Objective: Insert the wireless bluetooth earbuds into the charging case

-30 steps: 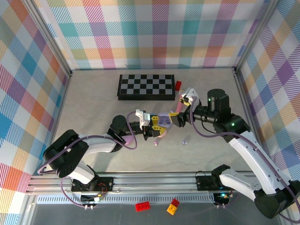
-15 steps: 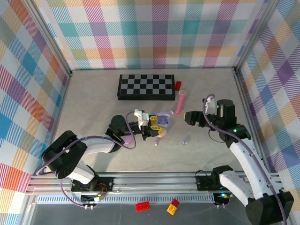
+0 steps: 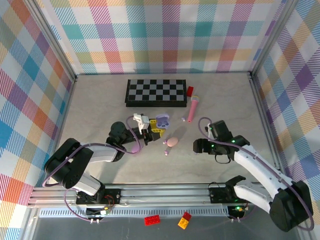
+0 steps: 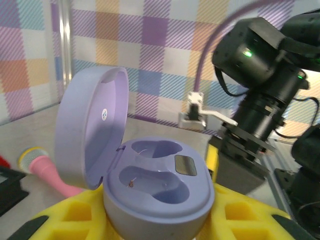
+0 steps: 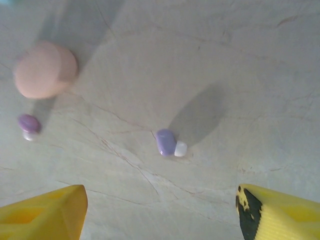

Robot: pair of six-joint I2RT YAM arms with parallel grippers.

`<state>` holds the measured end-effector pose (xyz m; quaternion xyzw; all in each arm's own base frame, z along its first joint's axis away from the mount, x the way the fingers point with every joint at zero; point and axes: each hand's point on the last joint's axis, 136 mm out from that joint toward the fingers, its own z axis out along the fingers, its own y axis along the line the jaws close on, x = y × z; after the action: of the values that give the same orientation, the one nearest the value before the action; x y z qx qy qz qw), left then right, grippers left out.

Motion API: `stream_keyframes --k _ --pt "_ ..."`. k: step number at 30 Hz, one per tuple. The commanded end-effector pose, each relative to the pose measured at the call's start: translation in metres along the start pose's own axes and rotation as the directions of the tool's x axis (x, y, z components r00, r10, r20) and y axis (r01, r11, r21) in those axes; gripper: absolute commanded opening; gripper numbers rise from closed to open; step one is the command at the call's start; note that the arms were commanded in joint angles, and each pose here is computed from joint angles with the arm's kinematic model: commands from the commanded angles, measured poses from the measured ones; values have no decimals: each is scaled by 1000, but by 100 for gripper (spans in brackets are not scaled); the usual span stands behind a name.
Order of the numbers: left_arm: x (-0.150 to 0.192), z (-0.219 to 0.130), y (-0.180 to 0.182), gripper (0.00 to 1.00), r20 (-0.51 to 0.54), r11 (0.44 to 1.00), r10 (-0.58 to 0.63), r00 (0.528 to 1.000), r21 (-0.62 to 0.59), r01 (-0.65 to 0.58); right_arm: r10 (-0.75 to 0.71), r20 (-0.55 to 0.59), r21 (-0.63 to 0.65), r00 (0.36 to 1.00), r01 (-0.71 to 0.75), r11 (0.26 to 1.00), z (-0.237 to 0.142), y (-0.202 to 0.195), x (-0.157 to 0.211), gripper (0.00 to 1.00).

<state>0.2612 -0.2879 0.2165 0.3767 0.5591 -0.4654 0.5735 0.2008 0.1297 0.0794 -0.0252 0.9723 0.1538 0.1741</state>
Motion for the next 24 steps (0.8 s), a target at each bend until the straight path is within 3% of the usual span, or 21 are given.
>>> stream_keyframes --k 1,6,11,19,24 --pt "-15 -13 11 30 46 997 71 996 -45 -69 -14 -28 144 1000 18 989 6 -11 6 77" --pt "-17 -26 26 28 46 993 83 995 -93 -79 -90 -87 269 992 111 957 21 -6 10 78" --pt "-20 -36 31 28 47 989 97 994 -120 -91 -172 -148 436 974 221 872 28 -4 7 75" --pt "-20 -48 45 28 21 982 103 994 -164 -98 -239 -285 595 928 367 715 45 1 7 57" --pt "-22 -51 46 28 18 979 112 994 -172 -108 -259 -291 618 921 388 684 46 3 2 48"
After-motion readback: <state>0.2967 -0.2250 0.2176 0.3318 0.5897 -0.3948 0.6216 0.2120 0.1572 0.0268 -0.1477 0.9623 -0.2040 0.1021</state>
